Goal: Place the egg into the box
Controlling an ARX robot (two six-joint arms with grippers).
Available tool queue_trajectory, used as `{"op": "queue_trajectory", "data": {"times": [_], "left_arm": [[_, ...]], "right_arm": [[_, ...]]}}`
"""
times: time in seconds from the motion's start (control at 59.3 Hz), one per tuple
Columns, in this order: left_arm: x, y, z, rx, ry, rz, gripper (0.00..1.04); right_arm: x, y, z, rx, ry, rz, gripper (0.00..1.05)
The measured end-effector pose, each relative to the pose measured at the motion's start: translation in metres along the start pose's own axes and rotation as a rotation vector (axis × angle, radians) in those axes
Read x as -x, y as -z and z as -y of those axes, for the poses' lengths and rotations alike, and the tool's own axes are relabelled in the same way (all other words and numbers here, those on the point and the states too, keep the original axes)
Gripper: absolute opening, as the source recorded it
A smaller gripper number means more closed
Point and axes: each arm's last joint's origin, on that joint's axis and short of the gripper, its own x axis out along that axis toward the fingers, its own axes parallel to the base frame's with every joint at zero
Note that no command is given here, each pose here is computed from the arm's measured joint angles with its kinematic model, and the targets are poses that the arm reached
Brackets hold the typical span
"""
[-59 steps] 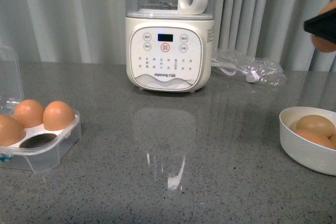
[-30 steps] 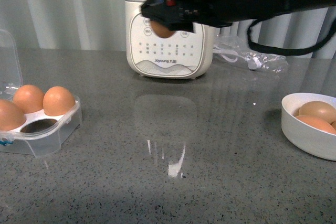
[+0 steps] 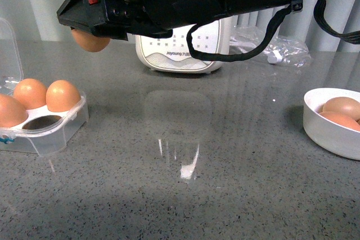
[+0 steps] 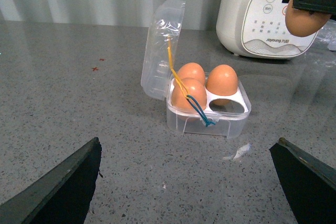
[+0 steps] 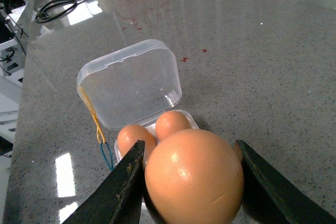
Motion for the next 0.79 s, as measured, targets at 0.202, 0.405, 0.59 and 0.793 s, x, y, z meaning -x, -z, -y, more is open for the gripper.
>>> {"op": "queue_trajectory", "data": {"times": [0.202,0.405,0.59,0.793], "left_arm": [[0.000,0.000,0.000,0.000,0.000,0.000,0.98],[0.000,0.000,0.000,0.000,0.000,0.000,0.98],[0.000,0.000,0.000,0.000,0.000,0.000,0.98],[0.000,0.000,0.000,0.000,0.000,0.000,0.98]], "right_arm": [[-0.004,0.003,-0.004,0.029,-0.049,-0.016,0.43],[-0.018,0.020,-0.004,0.029,-0.074,-0.066,0.43],[-0.036,0.025,-0.003,0.035,-0.082,-0.093,0.43],[-0.053,0.018,-0.006,0.048,-0.105,-0.091,0.43]]}}
